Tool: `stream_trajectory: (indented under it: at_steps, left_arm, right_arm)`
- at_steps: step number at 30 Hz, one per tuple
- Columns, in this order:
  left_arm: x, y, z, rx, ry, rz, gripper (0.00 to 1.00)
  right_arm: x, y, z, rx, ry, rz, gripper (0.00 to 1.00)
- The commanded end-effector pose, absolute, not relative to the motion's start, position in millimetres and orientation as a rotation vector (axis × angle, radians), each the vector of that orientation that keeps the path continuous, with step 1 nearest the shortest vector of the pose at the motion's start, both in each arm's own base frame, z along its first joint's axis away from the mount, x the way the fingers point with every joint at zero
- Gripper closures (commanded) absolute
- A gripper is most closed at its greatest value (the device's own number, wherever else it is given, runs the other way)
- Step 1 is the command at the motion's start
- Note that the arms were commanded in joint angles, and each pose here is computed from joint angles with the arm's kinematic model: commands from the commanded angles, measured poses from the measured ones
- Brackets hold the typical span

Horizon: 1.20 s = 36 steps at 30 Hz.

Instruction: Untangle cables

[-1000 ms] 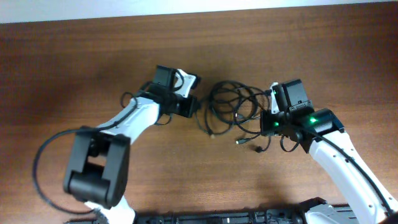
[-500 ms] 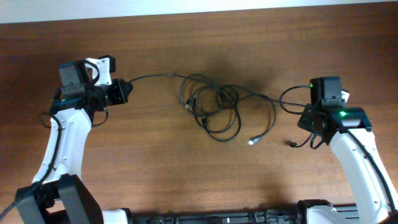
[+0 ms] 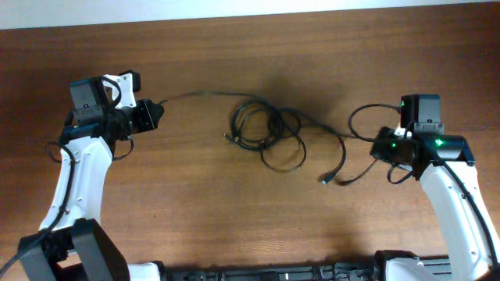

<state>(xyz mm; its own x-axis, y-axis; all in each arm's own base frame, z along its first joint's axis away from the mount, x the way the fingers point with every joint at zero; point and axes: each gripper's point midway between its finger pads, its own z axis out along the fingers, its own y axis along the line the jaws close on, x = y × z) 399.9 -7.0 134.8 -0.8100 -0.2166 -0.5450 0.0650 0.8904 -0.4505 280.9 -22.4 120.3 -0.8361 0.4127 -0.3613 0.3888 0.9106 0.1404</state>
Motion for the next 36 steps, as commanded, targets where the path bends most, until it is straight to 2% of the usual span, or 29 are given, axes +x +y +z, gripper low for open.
stream_trajectory:
  at_steps: [1, 3, 5, 6, 17, 20, 22, 25, 27, 31, 34, 36]
  left_arm:
    - [400, -18, 150, -0.077, 2.405, -0.674, 0.47]
    - [399, -27, 149, -0.051, 2.413, -0.685, 0.36]
    - [397, -42, 149, -0.007, 2.420, -0.701, 0.23]
    - [397, -47, 149, 0.008, 2.422, -0.707, 0.21]
    - [380, -142, 136, 0.327, 2.463, -0.742, 0.19]
    - [372, -167, 121, 0.402, 2.498, -0.753, 0.21]
    - [363, -190, 105, 0.458, 2.539, -0.784, 0.27]
    - [354, -211, 84, 0.421, 2.618, -0.833, 0.29]
    - [345, -225, 65, 0.297, 2.715, -0.881, 0.29]
    - [325, -244, 35, 0.001, 2.897, -0.931, 0.30]
    - [314, -253, 22, -0.056, 2.958, -0.936, 0.44]
    - [306, -260, 16, -0.068, 2.991, -0.942, 0.46]
  right_arm:
    - [298, 38, 148, 0.209, 2.608, 0.539, 0.50]
    - [305, 49, 158, 0.164, 2.553, 0.629, 0.42]
    - [312, 54, 163, 0.140, 2.517, 0.662, 0.39]
    - [313, 54, 163, 0.138, 2.513, 0.662, 0.37]
    - [331, 110, 147, -0.104, 2.514, 0.684, 0.34]
    - [336, 118, 135, -0.143, 2.531, 0.608, 0.34]
    - [340, 114, 124, -0.137, 2.561, 0.506, 0.34]
    - [343, 92, 112, -0.018, 2.600, 0.343, 0.34]
    - [344, 73, 109, 0.125, 2.609, 0.223, 0.34]
    - [343, 71, 108, 0.130, 2.613, 0.215, 0.34]
    - [341, 71, 107, 0.131, 2.624, 0.213, 0.34]
    - [339, 70, 105, 0.131, 2.633, 0.210, 0.34]
